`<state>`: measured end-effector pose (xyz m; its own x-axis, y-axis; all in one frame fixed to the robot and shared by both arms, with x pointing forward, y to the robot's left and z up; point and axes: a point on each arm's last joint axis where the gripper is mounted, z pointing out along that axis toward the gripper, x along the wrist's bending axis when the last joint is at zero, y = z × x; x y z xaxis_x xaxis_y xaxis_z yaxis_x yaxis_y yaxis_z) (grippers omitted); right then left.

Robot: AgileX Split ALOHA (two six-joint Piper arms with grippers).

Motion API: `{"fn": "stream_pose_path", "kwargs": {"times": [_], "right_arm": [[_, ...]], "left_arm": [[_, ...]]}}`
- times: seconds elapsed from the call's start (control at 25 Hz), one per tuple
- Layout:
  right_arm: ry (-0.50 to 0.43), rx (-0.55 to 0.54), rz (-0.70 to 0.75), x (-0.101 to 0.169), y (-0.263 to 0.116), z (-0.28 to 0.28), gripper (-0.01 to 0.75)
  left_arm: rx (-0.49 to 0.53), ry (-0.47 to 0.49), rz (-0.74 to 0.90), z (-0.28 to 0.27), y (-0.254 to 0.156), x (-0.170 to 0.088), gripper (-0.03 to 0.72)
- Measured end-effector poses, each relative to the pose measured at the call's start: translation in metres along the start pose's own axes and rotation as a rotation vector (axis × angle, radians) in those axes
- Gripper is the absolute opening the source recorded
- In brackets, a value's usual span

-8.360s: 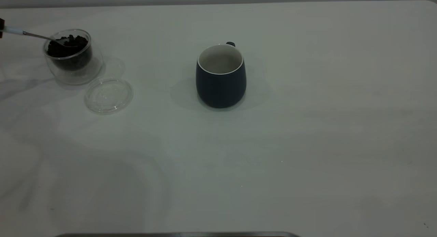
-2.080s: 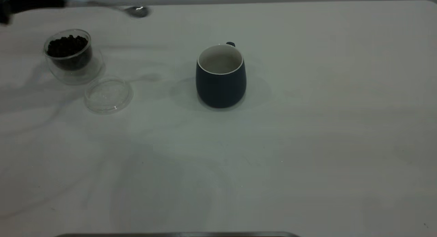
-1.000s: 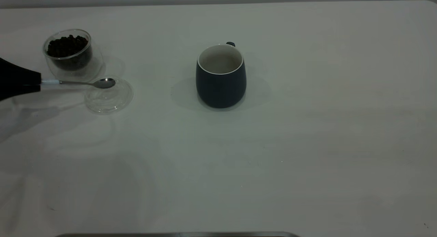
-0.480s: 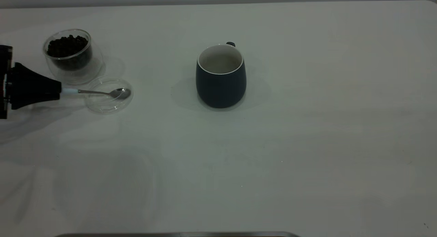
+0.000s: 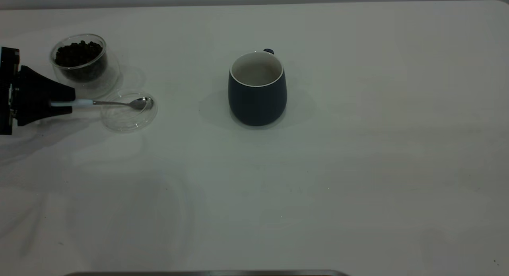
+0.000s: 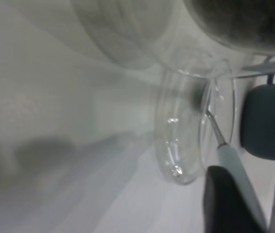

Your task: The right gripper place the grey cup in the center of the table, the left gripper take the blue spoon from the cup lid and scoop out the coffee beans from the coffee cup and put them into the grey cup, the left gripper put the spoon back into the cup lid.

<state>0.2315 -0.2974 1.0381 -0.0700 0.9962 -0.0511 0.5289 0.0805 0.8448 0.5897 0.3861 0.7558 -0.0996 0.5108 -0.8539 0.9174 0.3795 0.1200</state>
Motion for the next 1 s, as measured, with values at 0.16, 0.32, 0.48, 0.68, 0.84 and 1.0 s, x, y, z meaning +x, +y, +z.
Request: {"fn": "stream_pose_path", "kwargs": {"times": [0.16, 0.32, 0.48, 0.68, 0.84, 1.0], "right_arm": [[0.0, 0.0, 0.0, 0.0, 0.0, 0.0, 0.459], [0.0, 0.0, 0.0, 0.0, 0.0, 0.0, 0.459], [0.0, 0.0, 0.0, 0.0, 0.0, 0.0, 0.459], [0.0, 0.0, 0.0, 0.0, 0.0, 0.0, 0.459], [0.0, 0.0, 0.0, 0.0, 0.0, 0.0, 0.459], [0.0, 0.0, 0.0, 0.0, 0.0, 0.0, 0.459]], "left_arm": [[-0.004, 0.018, 0.026, -0.001, 0.004, 0.001, 0.519], [0.055, 0.058, 0.143, -0.006, 0.018, -0.001, 0.592], [0.123, 0.177, 0.214, -0.018, 0.041, -0.002, 0.596], [0.196, 0.312, 0.287, -0.047, 0.074, -0.028, 0.593], [0.21, 0.301, 0.337, -0.081, 0.101, -0.083, 0.593], [0.148, 0.38, 0.387, -0.116, 0.119, -0.151, 0.592]]}}
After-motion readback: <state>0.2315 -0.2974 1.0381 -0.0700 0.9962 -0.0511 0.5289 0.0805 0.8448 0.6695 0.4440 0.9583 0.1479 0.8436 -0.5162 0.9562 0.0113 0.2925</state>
